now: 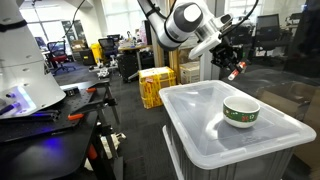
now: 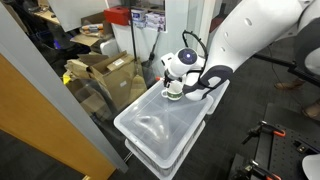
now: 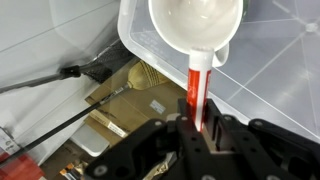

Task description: Take the marker and put it in the cup

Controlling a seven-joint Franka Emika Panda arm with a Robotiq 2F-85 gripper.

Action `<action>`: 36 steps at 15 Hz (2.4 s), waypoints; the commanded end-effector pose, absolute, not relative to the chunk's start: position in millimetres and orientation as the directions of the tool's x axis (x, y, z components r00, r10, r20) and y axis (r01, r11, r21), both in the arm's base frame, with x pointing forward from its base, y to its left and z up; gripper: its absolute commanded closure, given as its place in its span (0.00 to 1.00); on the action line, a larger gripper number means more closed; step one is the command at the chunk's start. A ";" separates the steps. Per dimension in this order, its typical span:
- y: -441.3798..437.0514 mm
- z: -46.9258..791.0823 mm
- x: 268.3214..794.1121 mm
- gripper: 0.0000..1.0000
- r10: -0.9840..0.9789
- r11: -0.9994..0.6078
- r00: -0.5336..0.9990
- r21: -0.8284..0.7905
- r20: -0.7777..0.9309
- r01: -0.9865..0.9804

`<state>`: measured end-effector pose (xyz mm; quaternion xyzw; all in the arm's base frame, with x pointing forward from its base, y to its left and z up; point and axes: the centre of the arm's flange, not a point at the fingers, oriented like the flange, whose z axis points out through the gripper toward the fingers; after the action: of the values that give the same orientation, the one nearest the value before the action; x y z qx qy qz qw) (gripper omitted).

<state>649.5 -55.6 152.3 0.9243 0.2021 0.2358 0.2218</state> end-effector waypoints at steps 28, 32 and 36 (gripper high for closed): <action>-102.9 85.3 630.8 0.95 0.272 -0.875 0.785 0.483 0.557 -0.040; -105.0 76.8 626.0 0.95 0.256 -0.882 0.793 0.469 0.552 -0.042; -106.5 69.7 622.7 0.56 0.241 -0.889 0.802 0.455 0.547 -0.043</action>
<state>637.6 -100.1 77.1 0.9211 0.0633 0.3024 0.2368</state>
